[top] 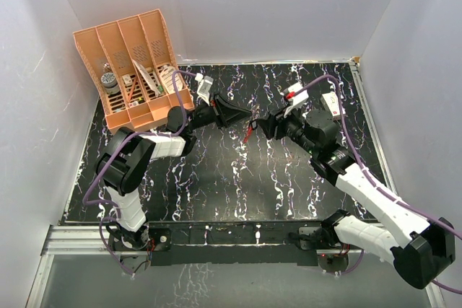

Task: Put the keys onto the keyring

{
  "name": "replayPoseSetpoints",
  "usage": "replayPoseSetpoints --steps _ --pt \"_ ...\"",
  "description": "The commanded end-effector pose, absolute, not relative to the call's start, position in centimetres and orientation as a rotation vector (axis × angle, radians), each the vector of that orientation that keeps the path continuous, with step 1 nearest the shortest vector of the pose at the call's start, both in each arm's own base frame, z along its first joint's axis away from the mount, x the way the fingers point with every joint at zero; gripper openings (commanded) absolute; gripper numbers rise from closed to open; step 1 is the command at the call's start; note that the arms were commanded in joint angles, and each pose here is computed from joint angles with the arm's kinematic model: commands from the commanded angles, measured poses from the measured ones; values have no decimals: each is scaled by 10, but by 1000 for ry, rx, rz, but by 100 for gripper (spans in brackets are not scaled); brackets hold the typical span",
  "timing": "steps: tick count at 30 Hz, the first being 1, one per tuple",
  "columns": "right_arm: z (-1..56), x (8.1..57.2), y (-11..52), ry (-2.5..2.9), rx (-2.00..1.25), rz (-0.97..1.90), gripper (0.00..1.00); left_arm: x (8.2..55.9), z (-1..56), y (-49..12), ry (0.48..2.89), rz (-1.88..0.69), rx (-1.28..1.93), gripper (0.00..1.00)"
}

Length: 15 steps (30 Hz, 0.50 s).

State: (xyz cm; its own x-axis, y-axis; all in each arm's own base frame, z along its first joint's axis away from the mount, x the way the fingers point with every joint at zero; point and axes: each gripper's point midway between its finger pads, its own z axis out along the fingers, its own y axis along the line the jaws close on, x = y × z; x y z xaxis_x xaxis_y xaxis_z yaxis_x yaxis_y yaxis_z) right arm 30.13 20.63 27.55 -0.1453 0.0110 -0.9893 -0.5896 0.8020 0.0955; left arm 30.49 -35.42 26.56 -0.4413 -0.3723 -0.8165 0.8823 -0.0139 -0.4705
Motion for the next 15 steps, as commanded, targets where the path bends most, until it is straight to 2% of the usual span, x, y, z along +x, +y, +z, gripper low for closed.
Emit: replayPoseSetpoints --steps 1,15 --pt "277 297 213 1597 -487 599 50 288 319 -344 1041 -1613 714 0" --pt "252 291 214 1651 -485 627 51 295 327 -333 1042 -1600 690 0"
